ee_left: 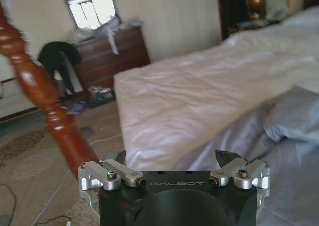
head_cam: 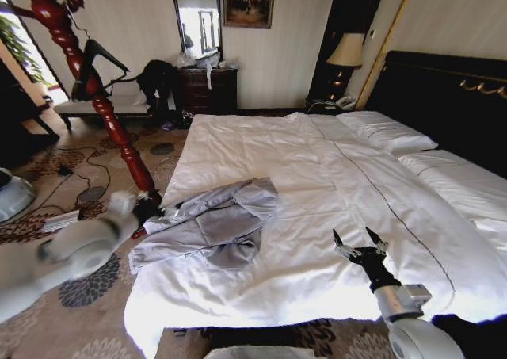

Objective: Pick up the clothes from the bed and hang them on the clothes hanger.

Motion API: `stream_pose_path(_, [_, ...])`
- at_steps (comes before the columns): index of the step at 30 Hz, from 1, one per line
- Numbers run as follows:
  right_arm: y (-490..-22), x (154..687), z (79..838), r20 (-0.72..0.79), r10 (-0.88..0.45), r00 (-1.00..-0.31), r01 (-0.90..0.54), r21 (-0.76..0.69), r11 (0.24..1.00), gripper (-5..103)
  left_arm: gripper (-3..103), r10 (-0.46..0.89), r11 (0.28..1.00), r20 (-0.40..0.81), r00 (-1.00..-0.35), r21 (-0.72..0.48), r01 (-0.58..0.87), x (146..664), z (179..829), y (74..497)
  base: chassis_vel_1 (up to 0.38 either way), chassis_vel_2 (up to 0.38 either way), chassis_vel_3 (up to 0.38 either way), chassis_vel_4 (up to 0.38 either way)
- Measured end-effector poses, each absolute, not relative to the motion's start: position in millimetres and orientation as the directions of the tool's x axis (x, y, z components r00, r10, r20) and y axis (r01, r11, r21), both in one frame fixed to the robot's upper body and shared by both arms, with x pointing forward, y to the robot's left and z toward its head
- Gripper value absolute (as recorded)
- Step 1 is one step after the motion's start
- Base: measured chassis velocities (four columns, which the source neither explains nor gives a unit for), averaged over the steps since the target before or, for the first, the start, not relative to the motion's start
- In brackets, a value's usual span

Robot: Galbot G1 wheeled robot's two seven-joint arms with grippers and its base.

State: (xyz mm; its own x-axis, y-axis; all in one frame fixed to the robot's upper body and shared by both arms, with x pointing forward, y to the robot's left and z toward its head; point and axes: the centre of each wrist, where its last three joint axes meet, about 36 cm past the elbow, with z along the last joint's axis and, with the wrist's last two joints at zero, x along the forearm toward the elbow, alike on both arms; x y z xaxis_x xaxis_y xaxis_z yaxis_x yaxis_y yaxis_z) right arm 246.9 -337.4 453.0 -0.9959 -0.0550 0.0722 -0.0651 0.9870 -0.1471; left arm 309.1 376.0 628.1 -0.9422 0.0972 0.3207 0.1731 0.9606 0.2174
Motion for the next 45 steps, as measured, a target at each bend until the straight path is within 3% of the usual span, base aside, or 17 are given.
stream_pose_path(6, [-330,262,462,0.105,-0.111,-0.988,-0.124,-0.127,0.984,100,100,-0.028,0.997,0.175,-0.984,0.076,-0.015,248,635,388,0.000,0.000,0.000,0.000])
stream_pose_path(16, [-336,280,464,0.123,-0.121,-0.985,-0.136,-0.130,0.982,100,100,-0.216,0.972,0.064,-0.974,-0.077,-0.220,206,597,379,0.000,0.000,0.000,0.000])
stream_pose_path(24, [-338,293,449,0.137,-0.119,-0.983,-0.135,-0.114,0.984,100,100,-0.195,0.981,-0.049,-0.980,0.001,-0.195,207,566,359,0.000,0.000,0.000,0.000])
stream_pose_path(35, [-354,328,420,0.128,-0.110,-0.986,-0.128,-0.144,0.981,100,100,-0.063,0.992,-0.062,-0.996,0.102,-0.069,232,482,323,0.000,0.000,0.000,0.000])
stream_pose_path(45, [-343,356,396,0.161,-0.172,-0.972,-0.193,-0.124,0.973,100,100,-0.035,0.987,-0.102,-0.994,0.153,-0.050,285,451,337,0.000,0.000,0.000,0.000])
